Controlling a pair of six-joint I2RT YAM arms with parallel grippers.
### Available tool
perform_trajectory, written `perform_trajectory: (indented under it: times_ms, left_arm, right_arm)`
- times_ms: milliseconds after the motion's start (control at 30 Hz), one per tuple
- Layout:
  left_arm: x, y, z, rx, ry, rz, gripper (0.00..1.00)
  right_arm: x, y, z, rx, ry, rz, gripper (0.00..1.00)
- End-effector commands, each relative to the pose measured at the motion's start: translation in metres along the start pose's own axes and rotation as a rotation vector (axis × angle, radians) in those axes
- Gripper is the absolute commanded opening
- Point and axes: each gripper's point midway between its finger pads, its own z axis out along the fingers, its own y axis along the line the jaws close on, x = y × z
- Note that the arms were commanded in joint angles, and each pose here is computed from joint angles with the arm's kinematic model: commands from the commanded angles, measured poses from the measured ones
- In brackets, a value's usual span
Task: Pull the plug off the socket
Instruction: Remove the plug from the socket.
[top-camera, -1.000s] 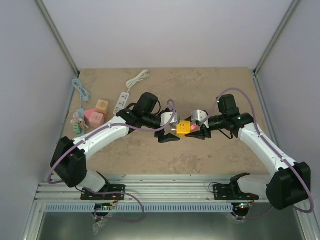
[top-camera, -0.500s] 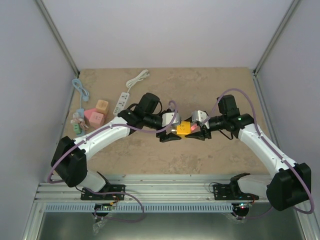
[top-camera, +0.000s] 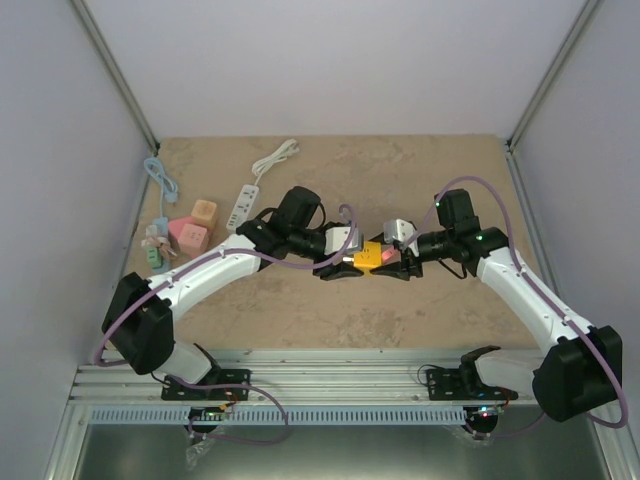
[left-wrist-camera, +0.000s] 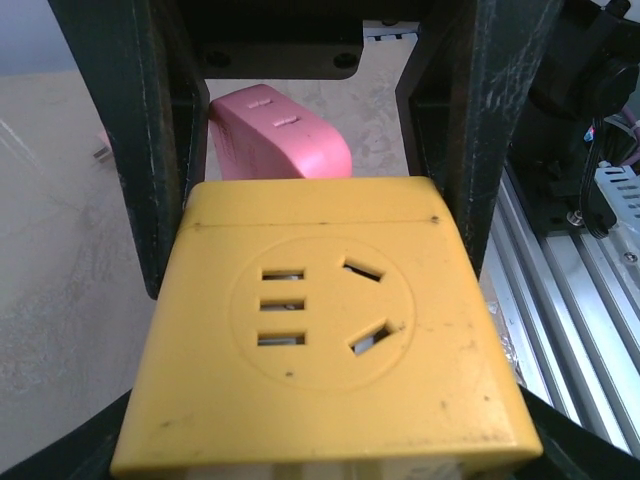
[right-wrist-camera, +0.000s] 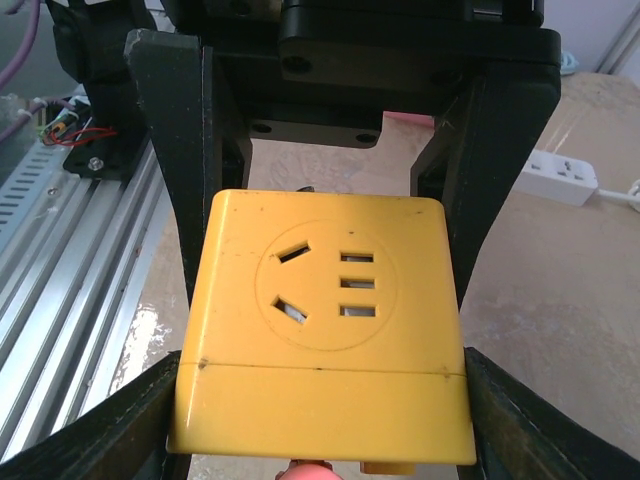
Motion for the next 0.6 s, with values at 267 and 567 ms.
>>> perform_trajectory:
  times_ms: [267,567]
  left_arm:
    - [-0.002,-0.004,-0.001,0.011,-0.008,0.002,0.11]
    - [0.005,-0.007,-0.026,0.006,0.006,0.039,0.02]
  right_arm:
    - [-0.005,-0.009,-0.006,0.054,-0.006,-0.048,0.76]
    - [0.013,0.006,-0.014,0.051,0.021,-0.093,0.98]
